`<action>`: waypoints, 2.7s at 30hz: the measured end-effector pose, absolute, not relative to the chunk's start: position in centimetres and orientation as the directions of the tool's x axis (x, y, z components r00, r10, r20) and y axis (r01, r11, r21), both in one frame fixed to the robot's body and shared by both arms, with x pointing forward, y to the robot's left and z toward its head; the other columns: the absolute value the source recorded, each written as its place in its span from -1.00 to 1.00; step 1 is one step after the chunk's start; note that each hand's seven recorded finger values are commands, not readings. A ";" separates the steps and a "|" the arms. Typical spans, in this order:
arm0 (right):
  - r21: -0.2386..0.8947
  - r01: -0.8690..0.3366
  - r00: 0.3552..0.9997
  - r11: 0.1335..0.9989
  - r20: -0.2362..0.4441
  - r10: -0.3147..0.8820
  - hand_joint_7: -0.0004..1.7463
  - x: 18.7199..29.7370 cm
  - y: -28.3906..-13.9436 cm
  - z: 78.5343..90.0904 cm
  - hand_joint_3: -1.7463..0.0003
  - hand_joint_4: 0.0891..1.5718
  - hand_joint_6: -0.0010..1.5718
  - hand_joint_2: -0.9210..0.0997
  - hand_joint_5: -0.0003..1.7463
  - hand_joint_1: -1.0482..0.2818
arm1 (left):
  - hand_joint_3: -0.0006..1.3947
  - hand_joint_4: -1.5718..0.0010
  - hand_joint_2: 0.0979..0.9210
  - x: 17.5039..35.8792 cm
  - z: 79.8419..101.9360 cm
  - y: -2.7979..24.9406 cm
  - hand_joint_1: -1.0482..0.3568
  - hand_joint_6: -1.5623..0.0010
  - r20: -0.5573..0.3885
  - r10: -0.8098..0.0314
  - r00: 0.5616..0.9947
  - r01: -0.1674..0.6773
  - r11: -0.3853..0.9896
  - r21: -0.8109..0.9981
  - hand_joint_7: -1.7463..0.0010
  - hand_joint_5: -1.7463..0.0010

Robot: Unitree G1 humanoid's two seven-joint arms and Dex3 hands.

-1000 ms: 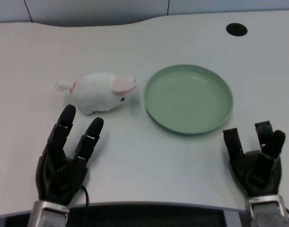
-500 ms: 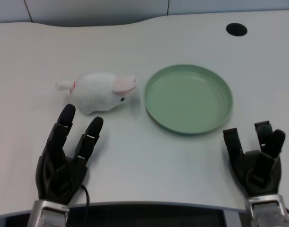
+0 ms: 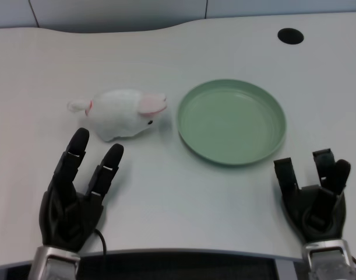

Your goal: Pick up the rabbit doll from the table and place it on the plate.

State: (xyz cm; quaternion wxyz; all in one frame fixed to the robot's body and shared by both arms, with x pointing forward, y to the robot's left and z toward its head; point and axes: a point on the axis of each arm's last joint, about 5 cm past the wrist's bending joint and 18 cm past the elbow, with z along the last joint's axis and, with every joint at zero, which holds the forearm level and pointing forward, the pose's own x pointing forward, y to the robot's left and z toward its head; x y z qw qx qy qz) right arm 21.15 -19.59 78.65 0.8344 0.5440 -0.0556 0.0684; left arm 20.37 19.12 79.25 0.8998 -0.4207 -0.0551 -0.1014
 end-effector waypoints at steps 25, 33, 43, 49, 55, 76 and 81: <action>0.905 -0.145 0.989 0.399 0.138 0.046 0.99 21.4 -19.5 78.8 0.90 -0.01 -0.22 -1.00 1.00 -0.29 | -0.99 0.25 0.86 28.3 92.1 23.9 -0.54 0.42 0.430 -0.421 0.799 0.282 0.893 0.352 0.99 0.97; 0.907 -0.143 0.990 0.397 0.136 0.045 1.00 21.4 -19.5 78.8 0.87 -0.02 -0.22 -1.00 1.00 -0.28 | -0.99 0.37 0.93 29.9 94.8 23.3 -0.63 0.44 0.391 -0.470 0.791 0.155 0.773 0.616 1.00 1.00; 0.906 -0.148 0.989 0.397 0.141 0.045 0.99 21.4 -19.4 78.8 0.86 -0.05 -0.23 -1.00 1.00 -0.30 | -0.93 0.73 1.00 32.4 95.0 20.6 -0.89 0.71 0.295 -0.471 0.831 -0.098 0.398 0.912 1.00 1.00; 0.905 -0.163 0.987 0.393 0.155 0.051 0.94 21.4 -19.3 78.7 0.89 -0.05 -0.20 -1.00 1.00 -0.31 | -0.89 0.83 1.00 32.9 94.7 20.2 -0.97 0.79 0.234 -0.456 0.859 -0.101 0.296 0.950 1.00 1.00; 0.904 -0.175 0.984 0.389 0.169 0.051 0.94 21.4 -19.1 78.7 0.88 -0.05 -0.19 -1.00 1.00 -0.29 | -0.92 0.85 1.00 33.0 93.7 19.5 -0.99 0.82 0.116 -0.435 0.893 -0.022 0.216 0.976 1.00 1.00; 0.880 -0.251 0.965 0.403 0.258 0.038 0.92 20.8 -18.9 78.5 0.84 -0.09 -0.24 -1.00 1.00 -0.29 | -0.98 0.82 0.97 32.5 91.7 18.4 -0.95 0.84 -0.041 -0.361 0.932 0.148 0.274 0.950 0.99 0.98; 0.879 -0.256 0.964 0.402 0.264 0.038 0.92 20.8 -18.9 78.5 0.84 -0.10 -0.24 -1.00 1.00 -0.29 | -0.99 0.82 0.98 32.3 91.3 18.2 -0.95 0.85 -0.052 -0.354 0.934 0.161 0.284 0.945 1.00 0.99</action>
